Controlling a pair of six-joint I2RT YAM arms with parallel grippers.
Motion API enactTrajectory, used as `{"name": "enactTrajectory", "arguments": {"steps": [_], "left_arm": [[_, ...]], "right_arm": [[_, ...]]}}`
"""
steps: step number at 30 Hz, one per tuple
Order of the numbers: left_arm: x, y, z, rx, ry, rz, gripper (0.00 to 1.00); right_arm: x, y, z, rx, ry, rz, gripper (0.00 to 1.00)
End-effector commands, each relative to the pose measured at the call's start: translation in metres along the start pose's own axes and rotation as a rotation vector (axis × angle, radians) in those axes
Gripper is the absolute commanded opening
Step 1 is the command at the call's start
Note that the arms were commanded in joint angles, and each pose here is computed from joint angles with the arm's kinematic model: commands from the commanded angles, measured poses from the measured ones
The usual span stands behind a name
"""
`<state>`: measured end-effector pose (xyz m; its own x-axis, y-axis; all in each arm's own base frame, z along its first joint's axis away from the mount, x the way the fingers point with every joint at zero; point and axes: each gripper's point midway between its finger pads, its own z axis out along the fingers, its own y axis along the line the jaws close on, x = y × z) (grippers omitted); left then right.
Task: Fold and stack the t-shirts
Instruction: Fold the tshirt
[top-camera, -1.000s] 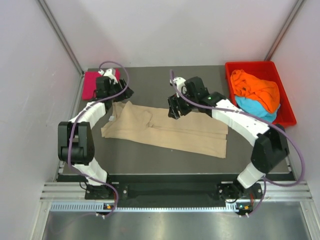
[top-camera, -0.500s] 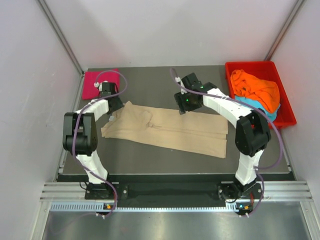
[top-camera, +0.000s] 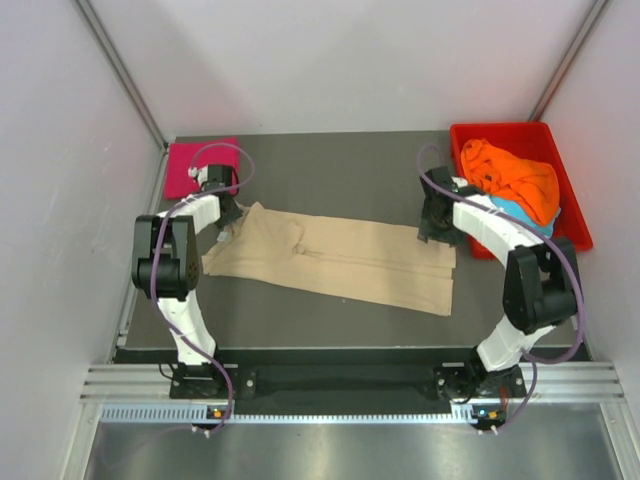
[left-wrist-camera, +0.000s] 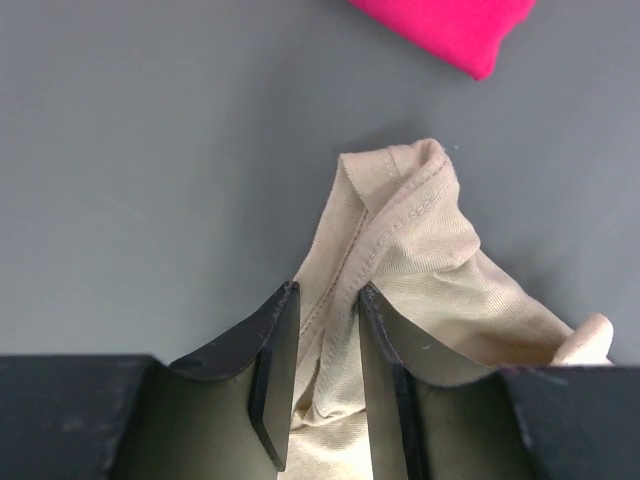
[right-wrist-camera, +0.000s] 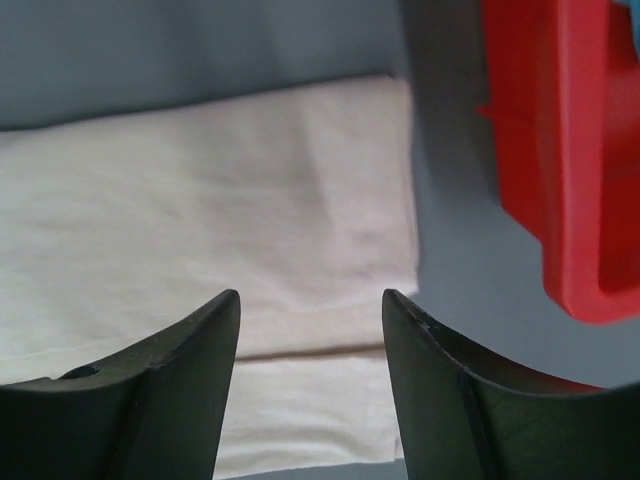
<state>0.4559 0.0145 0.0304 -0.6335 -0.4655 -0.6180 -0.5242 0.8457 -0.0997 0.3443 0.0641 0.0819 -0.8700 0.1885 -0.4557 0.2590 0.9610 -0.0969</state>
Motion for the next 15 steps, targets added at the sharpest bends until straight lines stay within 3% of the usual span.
{"name": "enactTrajectory", "arguments": {"steps": [1,10,15], "left_arm": [[-0.018,0.005,0.000,-0.025,-0.031,-0.037,0.35],[-0.016,-0.004,0.007,0.012,-0.003,-0.047,0.34],[-0.009,-0.004,0.009,0.019,0.018,-0.044,0.31]], "right_arm": [[0.003,-0.036,-0.004,0.094,-0.059,0.215,0.59],[0.022,-0.049,0.010,0.021,-0.103,0.358,0.59],[0.026,-0.039,0.016,-0.053,-0.111,0.360,0.59]]}}
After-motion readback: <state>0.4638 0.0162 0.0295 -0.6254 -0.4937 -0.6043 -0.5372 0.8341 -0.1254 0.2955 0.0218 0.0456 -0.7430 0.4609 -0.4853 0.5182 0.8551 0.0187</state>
